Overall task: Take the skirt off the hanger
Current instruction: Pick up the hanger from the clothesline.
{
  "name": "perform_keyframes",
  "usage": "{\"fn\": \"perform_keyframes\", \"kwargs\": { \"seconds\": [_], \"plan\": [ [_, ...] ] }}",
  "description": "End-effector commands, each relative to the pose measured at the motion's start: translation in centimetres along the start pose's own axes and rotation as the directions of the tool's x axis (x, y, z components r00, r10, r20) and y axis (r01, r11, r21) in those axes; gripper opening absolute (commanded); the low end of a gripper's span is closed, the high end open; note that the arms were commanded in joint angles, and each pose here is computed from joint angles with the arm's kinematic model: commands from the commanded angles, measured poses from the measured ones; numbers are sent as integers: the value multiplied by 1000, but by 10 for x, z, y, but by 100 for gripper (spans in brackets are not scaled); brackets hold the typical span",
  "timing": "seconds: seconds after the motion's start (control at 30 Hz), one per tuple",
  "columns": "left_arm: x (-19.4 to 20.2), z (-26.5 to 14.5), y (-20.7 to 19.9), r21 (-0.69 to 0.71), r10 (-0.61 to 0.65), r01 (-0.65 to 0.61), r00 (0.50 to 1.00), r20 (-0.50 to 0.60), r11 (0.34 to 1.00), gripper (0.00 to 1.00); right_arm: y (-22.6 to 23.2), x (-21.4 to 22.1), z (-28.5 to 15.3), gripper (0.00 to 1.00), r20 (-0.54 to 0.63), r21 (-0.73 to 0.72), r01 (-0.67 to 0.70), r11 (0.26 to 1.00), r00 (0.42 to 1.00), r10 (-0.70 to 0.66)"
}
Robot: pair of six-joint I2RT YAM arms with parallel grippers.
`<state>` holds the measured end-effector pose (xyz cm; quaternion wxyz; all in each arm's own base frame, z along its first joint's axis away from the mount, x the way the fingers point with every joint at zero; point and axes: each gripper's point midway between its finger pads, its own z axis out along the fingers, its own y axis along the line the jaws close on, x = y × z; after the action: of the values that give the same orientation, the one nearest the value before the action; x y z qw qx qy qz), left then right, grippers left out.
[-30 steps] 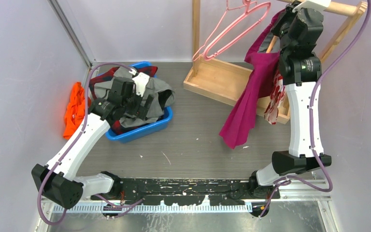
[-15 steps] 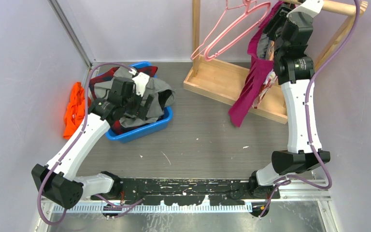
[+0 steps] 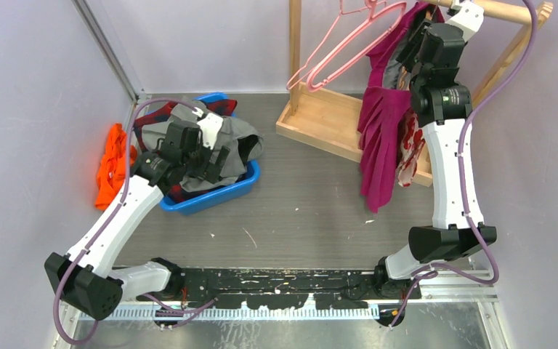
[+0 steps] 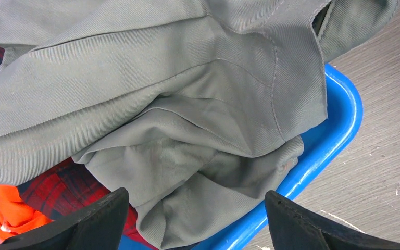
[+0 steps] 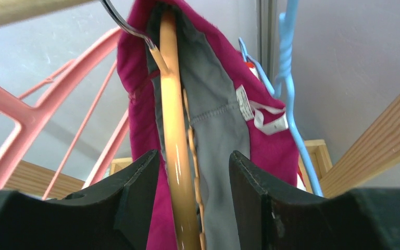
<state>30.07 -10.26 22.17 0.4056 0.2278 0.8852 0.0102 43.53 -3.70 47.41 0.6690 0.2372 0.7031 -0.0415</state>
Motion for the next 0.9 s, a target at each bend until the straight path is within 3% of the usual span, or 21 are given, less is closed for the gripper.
{"fn": "perform_keyframes", "kwargs": {
  "seconds": [0.0, 0.2, 0.3, 0.4, 0.5, 0.87],
  "plan": [
    [-5, -9, 5, -19, 9, -8, 999, 41, 1000, 99, -12, 14, -6, 57, -52, 40, 17, 999, 999, -14],
    [3, -7, 4, -20, 10, -10, 1000, 27, 1000, 100, -10, 46, 7, 57, -131, 42, 28, 999, 991, -22],
    [5, -7, 6, -32, 18, -17, 1000, 20, 999, 100, -6, 52, 13, 50, -148, 30, 30, 999, 989, -25],
    [7, -6, 8, -44, 28, -27, 1000, 13, 999, 100, -4, 52, 15, 19, -144, 22, 27, 999, 989, -23],
    [7, -4, 9, -48, 30, -29, 999, 12, 998, 100, 0, 47, 15, 3, -130, 8, 26, 1000, 991, -25],
    [6, 0, 8, -46, 40, -39, 999, 13, 998, 100, 10, 4, -4, 1, -16, -38, -32, 999, 999, 32]
  ]
}}
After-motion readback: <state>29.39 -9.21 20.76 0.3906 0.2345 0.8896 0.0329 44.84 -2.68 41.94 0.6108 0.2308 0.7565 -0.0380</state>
